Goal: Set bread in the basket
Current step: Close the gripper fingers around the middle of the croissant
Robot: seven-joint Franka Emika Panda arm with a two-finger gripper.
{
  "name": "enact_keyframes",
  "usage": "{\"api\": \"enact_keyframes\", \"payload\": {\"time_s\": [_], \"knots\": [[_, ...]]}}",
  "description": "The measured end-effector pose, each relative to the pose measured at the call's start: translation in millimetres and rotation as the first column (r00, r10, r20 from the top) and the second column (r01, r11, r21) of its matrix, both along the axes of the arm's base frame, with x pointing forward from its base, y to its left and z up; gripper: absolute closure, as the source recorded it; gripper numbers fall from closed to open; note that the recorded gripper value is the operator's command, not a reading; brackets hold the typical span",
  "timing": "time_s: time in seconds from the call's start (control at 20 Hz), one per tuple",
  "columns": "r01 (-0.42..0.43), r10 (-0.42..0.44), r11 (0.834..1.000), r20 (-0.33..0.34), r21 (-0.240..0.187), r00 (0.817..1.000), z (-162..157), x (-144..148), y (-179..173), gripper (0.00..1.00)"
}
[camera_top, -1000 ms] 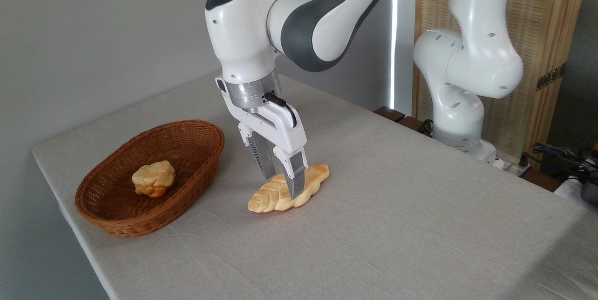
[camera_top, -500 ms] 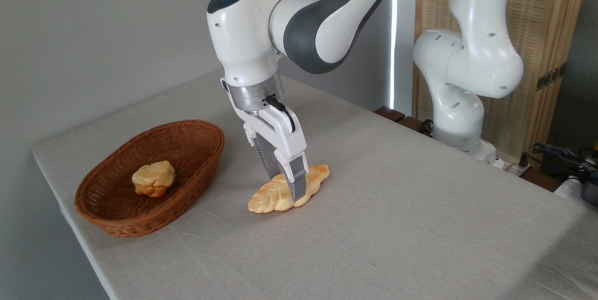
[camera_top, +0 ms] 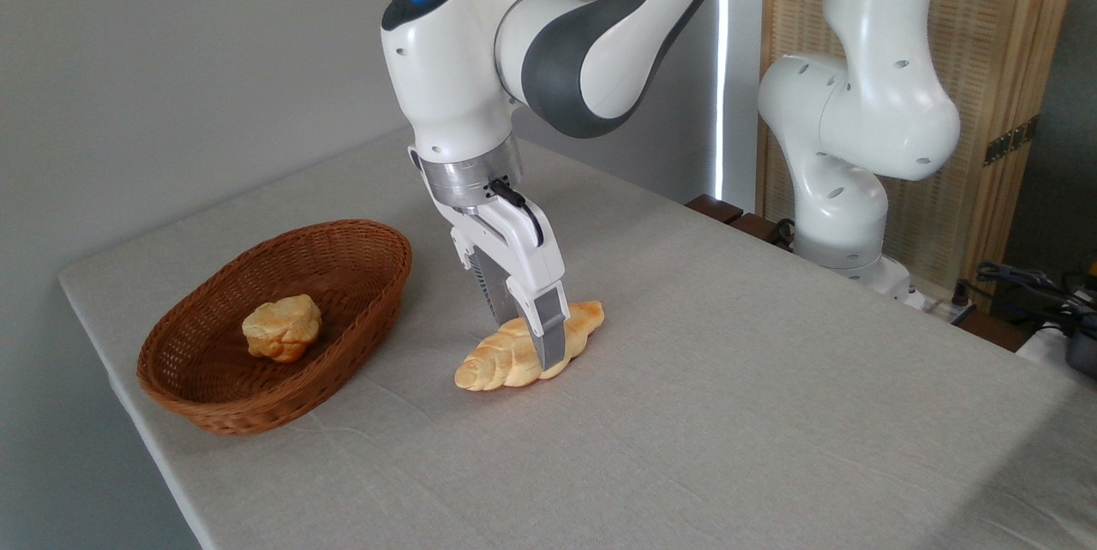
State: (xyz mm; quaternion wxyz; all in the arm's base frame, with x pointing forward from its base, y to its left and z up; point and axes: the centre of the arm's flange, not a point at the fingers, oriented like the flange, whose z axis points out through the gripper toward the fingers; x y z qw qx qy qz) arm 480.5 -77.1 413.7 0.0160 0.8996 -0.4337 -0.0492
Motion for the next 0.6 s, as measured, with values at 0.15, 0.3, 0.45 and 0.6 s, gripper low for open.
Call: {"api": "enact_keyframes", "payload": {"time_s": [0.15, 0.3, 0.45, 0.6], "knots": [[0.000, 0.000, 1.000, -0.012, 0.002, 1.000, -5.5, -0.3, 0.1, 0.14], [0.000, 0.000, 1.000, -0.020, 0.003, 1.000, -9.9, 0.4, 0.1, 0.37], [0.000, 0.000, 1.000, -0.020, 0.003, 1.000, -10.3, 0.6, 0.3, 0.42], [0.000, 0.000, 1.000, -0.020, 0.003, 1.000, -10.3, 0.6, 0.5, 0.42]]}}
